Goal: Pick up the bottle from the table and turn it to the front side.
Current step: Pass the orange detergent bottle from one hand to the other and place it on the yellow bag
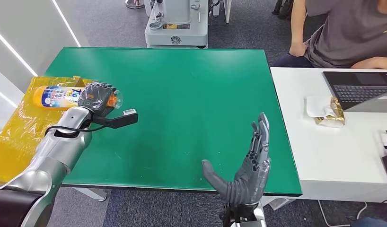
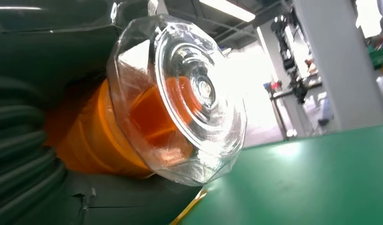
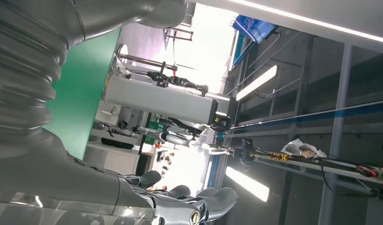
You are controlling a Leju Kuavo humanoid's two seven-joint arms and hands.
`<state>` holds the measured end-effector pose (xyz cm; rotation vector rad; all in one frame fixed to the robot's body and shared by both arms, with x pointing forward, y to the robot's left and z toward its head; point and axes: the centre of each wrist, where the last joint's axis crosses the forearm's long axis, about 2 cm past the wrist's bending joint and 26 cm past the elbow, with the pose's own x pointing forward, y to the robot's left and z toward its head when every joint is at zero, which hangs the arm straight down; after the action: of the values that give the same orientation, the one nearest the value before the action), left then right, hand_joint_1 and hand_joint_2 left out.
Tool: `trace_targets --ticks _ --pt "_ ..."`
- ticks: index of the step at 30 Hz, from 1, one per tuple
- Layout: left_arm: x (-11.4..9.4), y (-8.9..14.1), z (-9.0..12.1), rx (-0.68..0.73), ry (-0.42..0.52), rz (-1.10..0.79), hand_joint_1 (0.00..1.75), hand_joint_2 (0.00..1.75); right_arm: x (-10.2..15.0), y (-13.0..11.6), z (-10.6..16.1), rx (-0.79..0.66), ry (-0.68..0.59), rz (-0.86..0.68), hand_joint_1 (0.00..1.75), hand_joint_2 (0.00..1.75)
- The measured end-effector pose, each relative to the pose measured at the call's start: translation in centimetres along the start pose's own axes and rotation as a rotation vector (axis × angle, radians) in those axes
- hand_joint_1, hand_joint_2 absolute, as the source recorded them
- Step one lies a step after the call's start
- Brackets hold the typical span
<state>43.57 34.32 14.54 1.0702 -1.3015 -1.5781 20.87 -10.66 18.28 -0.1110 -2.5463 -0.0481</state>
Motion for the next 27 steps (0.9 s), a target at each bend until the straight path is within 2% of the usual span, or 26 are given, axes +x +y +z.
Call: trace_targets --ticks 9,27 --pt "-0.1 -4.3 2.7 -0.102 0.053 0.003 1.75 1.75 0.5 -0.6 0.4 0.000 -0.008 0.021 0.00 1.75" --pt "-0.3 -6.6 4.5 -0.136 0.088 -0.038 1.75 1.75 0.6 -0.8 0.7 0.010 -0.012 0.031 0.00 1.75"
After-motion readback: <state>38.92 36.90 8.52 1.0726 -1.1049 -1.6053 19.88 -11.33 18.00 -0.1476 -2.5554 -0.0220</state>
